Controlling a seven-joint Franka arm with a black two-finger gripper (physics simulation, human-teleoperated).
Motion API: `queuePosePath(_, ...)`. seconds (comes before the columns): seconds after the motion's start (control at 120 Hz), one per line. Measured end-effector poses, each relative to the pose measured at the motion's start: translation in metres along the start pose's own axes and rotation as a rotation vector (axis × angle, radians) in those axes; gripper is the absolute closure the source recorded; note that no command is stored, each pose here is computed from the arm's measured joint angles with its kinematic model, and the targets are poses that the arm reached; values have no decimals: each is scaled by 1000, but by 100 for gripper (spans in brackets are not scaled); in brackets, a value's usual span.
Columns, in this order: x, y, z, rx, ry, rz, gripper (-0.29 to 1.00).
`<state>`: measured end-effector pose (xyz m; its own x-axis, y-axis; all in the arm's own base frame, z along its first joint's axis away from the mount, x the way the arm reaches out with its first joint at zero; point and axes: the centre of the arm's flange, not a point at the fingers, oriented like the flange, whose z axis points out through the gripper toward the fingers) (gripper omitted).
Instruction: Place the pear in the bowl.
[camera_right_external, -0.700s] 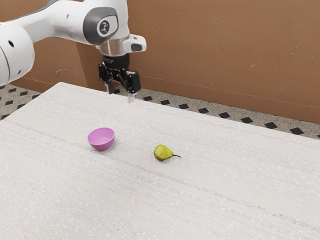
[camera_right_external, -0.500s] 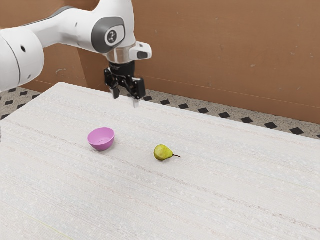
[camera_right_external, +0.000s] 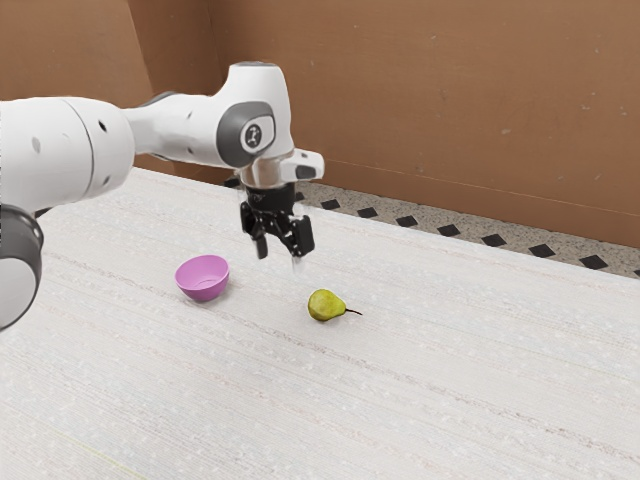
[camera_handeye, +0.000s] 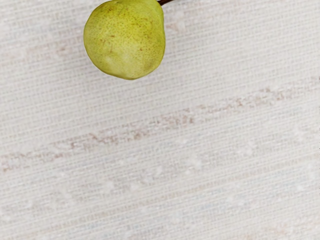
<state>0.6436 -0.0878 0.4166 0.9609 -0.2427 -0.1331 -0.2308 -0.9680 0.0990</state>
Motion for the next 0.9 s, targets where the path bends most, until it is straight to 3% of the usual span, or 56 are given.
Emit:
queuePosePath(0.308,27,-11,67,-59,36,168,2)
queuePosePath(0.9,66,-26,112,-51,133,364,3)
